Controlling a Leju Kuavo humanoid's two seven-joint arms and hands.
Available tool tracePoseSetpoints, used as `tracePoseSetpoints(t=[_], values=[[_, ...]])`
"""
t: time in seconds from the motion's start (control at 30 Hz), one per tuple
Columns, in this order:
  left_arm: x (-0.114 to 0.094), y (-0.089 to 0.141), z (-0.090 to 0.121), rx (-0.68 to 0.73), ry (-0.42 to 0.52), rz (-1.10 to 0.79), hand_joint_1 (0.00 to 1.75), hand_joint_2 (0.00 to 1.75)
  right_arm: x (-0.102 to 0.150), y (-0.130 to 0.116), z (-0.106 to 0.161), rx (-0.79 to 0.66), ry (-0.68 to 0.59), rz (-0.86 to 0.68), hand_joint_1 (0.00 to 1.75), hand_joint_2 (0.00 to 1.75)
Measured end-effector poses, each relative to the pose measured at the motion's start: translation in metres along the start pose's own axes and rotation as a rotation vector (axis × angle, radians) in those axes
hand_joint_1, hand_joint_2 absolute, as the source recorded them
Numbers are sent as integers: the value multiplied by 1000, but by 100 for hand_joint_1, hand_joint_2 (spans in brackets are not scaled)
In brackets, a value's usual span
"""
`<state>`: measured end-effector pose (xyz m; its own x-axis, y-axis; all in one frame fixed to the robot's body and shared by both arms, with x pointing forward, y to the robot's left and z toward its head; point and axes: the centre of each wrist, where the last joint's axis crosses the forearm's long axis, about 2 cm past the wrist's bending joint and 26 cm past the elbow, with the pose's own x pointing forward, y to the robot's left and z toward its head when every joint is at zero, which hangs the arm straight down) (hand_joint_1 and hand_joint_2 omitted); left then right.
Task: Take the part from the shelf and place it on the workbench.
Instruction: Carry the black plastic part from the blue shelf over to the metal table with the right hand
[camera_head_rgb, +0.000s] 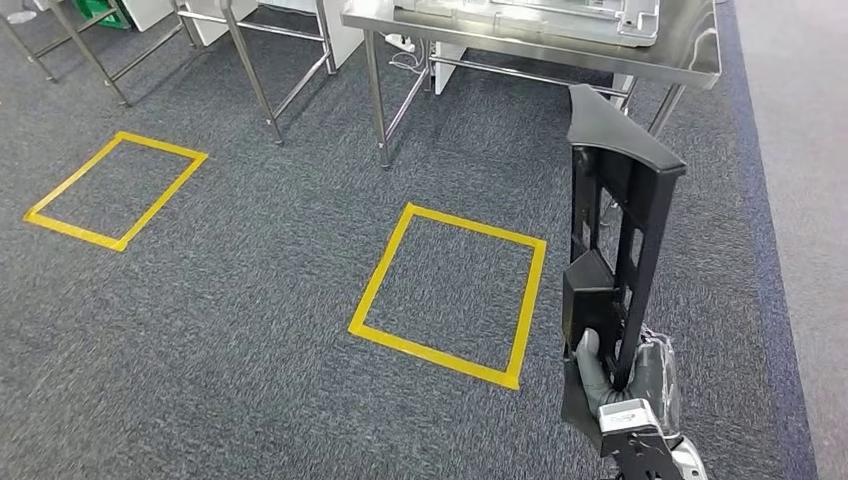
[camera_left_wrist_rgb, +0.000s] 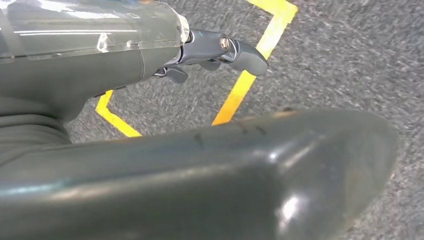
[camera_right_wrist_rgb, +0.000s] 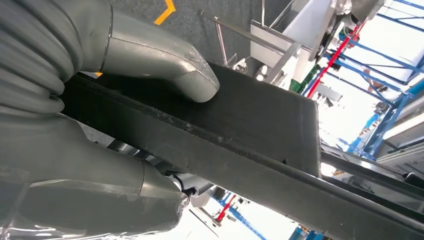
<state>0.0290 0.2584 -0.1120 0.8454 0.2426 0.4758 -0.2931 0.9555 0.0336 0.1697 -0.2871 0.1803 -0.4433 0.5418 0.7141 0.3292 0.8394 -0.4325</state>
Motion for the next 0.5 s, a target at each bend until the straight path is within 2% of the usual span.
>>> tracePoseSetpoints(t=[0.5], values=[[-2, 4, 1, 10, 10, -3, 0, 0, -5, 5, -7, 29, 2, 2, 175, 175]])
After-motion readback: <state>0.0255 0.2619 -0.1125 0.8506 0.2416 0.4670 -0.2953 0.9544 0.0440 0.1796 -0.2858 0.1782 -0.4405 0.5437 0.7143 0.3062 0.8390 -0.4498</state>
